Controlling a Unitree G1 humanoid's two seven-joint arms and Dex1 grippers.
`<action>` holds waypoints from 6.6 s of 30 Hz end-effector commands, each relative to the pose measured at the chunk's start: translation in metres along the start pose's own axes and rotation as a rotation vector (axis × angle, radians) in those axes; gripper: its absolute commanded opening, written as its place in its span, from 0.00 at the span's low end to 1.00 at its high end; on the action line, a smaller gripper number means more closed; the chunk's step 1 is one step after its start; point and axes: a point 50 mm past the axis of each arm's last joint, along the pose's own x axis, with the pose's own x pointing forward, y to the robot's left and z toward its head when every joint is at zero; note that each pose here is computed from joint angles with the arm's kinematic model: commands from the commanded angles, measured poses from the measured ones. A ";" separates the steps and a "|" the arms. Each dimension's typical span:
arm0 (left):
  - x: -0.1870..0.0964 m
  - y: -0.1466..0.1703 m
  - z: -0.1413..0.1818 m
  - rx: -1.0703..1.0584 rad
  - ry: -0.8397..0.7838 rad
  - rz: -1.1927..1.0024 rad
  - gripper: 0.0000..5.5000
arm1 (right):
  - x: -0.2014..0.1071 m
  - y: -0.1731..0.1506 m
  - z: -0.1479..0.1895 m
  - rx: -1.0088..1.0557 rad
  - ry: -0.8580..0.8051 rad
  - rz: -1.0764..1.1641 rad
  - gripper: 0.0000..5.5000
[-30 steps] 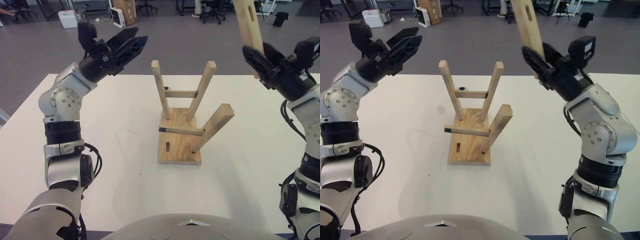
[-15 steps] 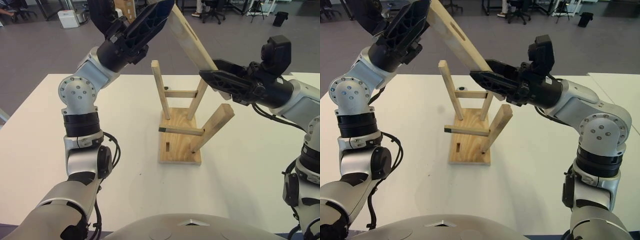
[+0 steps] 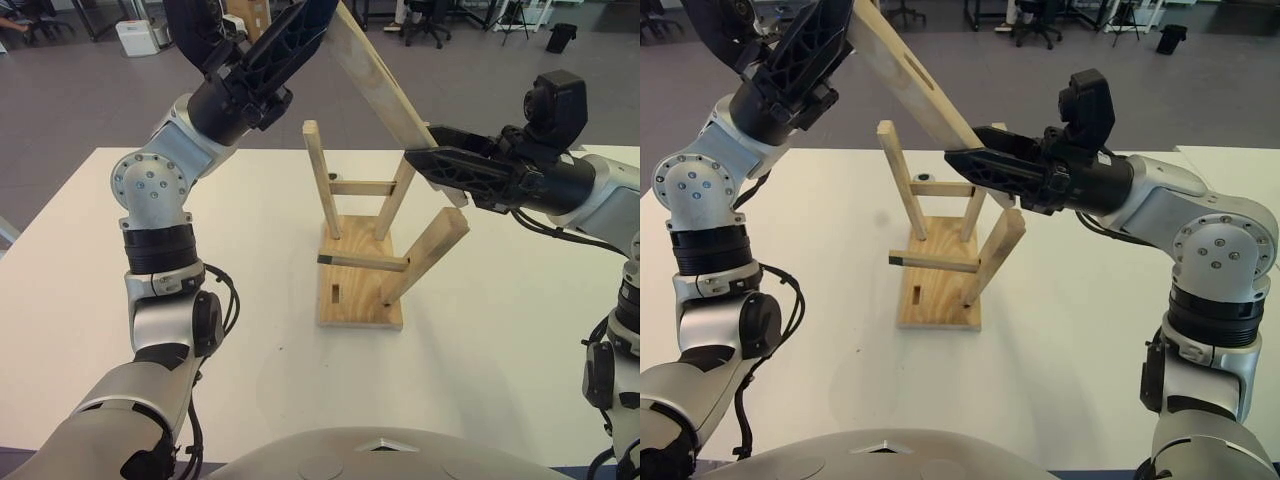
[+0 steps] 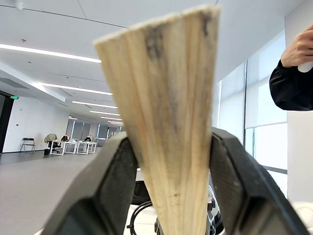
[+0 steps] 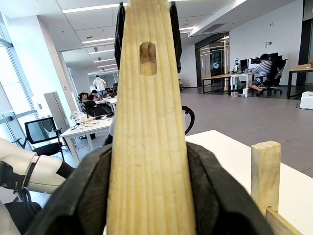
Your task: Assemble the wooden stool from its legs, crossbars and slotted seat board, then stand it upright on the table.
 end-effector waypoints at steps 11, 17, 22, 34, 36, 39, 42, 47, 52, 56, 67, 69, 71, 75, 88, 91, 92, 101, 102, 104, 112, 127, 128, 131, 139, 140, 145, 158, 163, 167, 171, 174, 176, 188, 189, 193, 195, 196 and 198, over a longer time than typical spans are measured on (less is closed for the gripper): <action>-0.028 -0.013 0.063 0.163 -0.008 0.113 0.37 | -0.050 -0.036 0.025 -0.138 -0.277 -0.543 0.67; -0.090 -0.003 0.046 0.236 0.379 0.317 0.37 | -0.130 -0.022 -0.040 -0.047 -0.327 -0.979 0.69; -0.139 -0.003 0.008 0.194 0.610 0.292 0.37 | -0.141 0.002 -0.149 0.203 -0.088 -1.102 0.69; -0.150 -0.021 -0.069 0.216 0.424 0.162 0.37 | -0.121 -0.011 -0.201 0.339 0.107 -0.999 0.69; -0.152 -0.024 -0.075 0.233 0.430 0.166 0.37 | -0.121 -0.015 -0.197 0.332 0.117 -0.976 0.69; -0.155 -0.027 -0.079 0.236 0.457 0.153 0.37 | -0.122 -0.020 -0.194 0.325 0.128 -0.963 0.69; -0.156 -0.023 -0.075 0.238 0.493 0.130 0.37 | -0.122 -0.021 -0.193 0.323 0.129 -0.959 0.69; -0.143 -0.016 -0.074 0.211 0.535 0.032 0.37 | -0.118 -0.021 -0.200 0.334 0.127 -0.948 0.69; -0.136 -0.011 -0.078 0.219 0.545 -0.013 0.37 | -0.114 -0.020 -0.205 0.343 0.123 -0.939 0.69; -0.146 -0.006 -0.083 0.200 0.563 0.012 0.37 | -0.112 -0.020 -0.206 0.344 0.121 -0.934 0.69; -0.120 0.006 -0.101 0.124 0.603 -0.106 0.37 | -0.094 -0.018 -0.226 0.361 0.184 -0.894 0.69; -0.122 0.006 -0.103 0.114 0.626 -0.070 0.37 | -0.087 -0.017 -0.235 0.365 0.223 -0.879 0.69; -0.129 0.002 -0.112 0.075 0.657 -0.039 0.37 | -0.081 -0.014 -0.243 0.368 0.249 -0.860 0.69; -0.139 -0.015 -0.133 0.040 0.753 -0.043 0.37 | -0.078 -0.012 -0.250 0.374 0.253 -0.875 0.69; -0.167 -0.038 -0.183 -0.174 1.082 0.076 0.37 | -0.078 -0.019 -0.249 0.355 0.227 -0.918 0.69; -0.178 -0.043 -0.196 -0.227 1.162 0.130 0.37 | -0.075 -0.020 -0.248 0.351 0.221 -0.915 0.69; -0.183 -0.045 -0.201 -0.246 1.192 0.150 0.37 | -0.074 -0.020 -0.248 0.350 0.220 -0.913 0.69; -0.187 -0.067 -0.220 -0.303 1.285 0.179 0.37 | -0.072 -0.022 -0.246 0.338 0.214 -0.914 0.69; -0.185 -0.066 -0.220 -0.283 1.306 0.165 0.37 | -0.072 -0.023 -0.245 0.338 0.212 -0.917 0.69; -0.180 -0.066 -0.223 -0.278 1.314 0.164 0.37 | -0.073 -0.023 -0.245 0.338 0.206 -0.924 0.69; -0.181 -0.059 -0.220 -0.214 1.233 0.305 0.45 | -0.091 -0.038 -0.223 0.257 0.178 -1.000 0.69; -0.206 -0.067 -0.228 -0.158 1.215 0.437 0.81 | -0.109 -0.010 -0.059 -0.041 -0.306 -0.839 0.69; -0.208 -0.070 -0.230 -0.160 1.205 0.460 0.81 | -0.100 0.004 -0.043 -0.051 -0.340 -0.713 0.69; -0.207 -0.069 -0.234 -0.151 1.170 0.519 0.81 | -0.080 0.034 -0.032 -0.041 -0.266 -0.486 0.69; -0.207 -0.066 -0.230 -0.123 1.160 0.538 0.81 | -0.090 0.026 -0.065 0.033 -0.035 -0.613 0.69; -0.206 -0.066 -0.231 -0.123 1.158 0.532 0.81 | -0.092 0.022 -0.066 0.024 -0.047 -0.645 0.69; -0.209 -0.069 -0.234 -0.139 1.188 0.493 0.81 | -0.080 0.003 -0.066 -0.020 -0.099 -0.708 0.69; -0.196 -0.074 -0.248 -0.171 1.114 0.549 0.81 | -0.032 -0.016 -0.065 -0.153 -0.095 -0.770 0.69; -0.205 -0.087 -0.244 -0.229 1.050 0.685 0.81 | -0.013 0.006 -0.015 -0.436 -0.133 -0.743 0.69; -0.208 -0.090 -0.243 -0.234 1.039 0.710 0.81 | 0.028 0.027 -0.007 -0.568 -0.131 -0.672 0.69; -0.215 -0.087 -0.243 -0.233 1.040 0.712 0.81 | 0.047 0.017 -0.059 -0.587 0.124 -0.755 0.69; -0.215 -0.086 -0.249 -0.235 1.027 0.707 0.81 | 0.034 0.006 -0.119 -0.737 0.499 -0.735 0.69; -0.214 -0.086 -0.252 -0.236 1.020 0.699 0.81 | 0.026 0.006 -0.147 -0.767 0.640 -0.675 0.69; -0.210 -0.046 -0.226 -0.122 0.919 0.706 0.81 | 0.048 -0.001 -0.092 -0.789 0.317 -0.748 0.69; -0.205 -0.036 -0.208 -0.081 0.879 0.696 0.81 | 0.051 0.001 -0.077 -0.755 0.224 -0.751 0.69; -0.123 -0.018 -0.097 0.066 0.546 0.468 0.81 | 0.041 0.006 -0.016 -0.619 -0.101 -0.728 0.69; -0.085 -0.036 -0.053 0.049 0.399 0.262 0.81 | 0.032 0.008 0.005 -0.554 -0.227 -0.730 0.69; -0.070 -0.041 -0.030 0.069 0.304 0.193 0.81 | 0.026 0.007 0.012 -0.537 -0.264 -0.743 0.69; -0.044 -0.047 0.008 0.135 0.135 0.117 0.81 | 0.014 0.007 0.024 -0.509 -0.331 -0.765 0.69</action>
